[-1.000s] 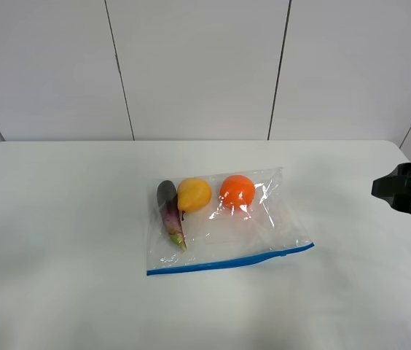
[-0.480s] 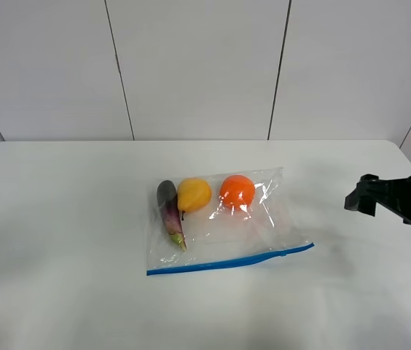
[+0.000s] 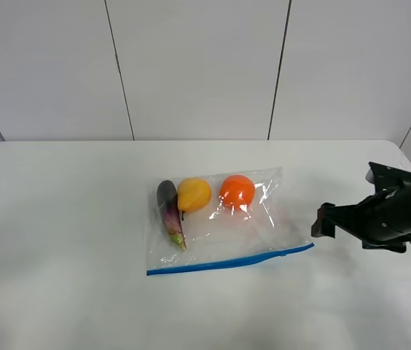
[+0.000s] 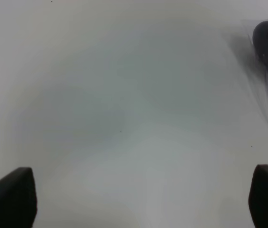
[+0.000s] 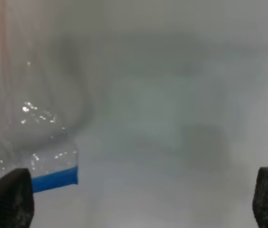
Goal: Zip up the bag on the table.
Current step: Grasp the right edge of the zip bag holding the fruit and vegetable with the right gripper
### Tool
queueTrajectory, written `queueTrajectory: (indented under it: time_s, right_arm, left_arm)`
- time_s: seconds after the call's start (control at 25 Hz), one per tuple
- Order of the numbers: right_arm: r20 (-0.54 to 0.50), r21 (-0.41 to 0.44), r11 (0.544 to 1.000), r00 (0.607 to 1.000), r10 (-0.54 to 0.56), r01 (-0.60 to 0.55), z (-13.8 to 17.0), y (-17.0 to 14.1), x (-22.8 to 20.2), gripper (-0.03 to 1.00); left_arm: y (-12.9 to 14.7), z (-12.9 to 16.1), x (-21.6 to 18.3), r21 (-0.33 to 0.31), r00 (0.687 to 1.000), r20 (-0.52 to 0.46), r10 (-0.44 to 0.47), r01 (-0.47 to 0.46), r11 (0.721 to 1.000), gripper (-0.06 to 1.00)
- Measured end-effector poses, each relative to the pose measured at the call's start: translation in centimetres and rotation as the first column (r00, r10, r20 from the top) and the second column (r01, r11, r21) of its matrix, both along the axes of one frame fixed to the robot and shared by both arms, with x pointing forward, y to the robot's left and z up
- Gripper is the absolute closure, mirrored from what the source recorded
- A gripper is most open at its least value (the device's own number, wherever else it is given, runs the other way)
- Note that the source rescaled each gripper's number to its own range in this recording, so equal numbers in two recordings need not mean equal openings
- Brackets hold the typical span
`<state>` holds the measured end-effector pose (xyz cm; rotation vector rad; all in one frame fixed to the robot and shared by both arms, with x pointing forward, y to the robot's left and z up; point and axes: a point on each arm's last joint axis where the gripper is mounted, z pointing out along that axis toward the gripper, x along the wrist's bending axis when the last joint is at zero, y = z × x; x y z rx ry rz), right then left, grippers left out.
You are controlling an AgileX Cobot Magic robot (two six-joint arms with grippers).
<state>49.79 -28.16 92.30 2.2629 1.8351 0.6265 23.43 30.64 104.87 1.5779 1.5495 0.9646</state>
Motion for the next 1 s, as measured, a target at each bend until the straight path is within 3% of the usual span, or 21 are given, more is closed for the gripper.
queueTrajectory:
  time_s: [0.36, 1.0]
  right_arm:
    - [-0.013, 0.039, 0.993, 0.994, 0.112, -0.112, -1.7, 3.1, 2.3, -0.03]
    - [-0.037, 0.205, 0.979, 0.999, -0.012, 0.019, -1.7, 4.0, 2.7, 0.01]
  left_arm:
    - [0.0, 0.0, 0.0, 0.001, 1.000, 0.000, 0.000, 0.000, 1.000, -0.06]
    - [0.0, 0.0, 0.0, 0.001, 1.000, 0.000, 0.000, 0.000, 1.000, -0.06]
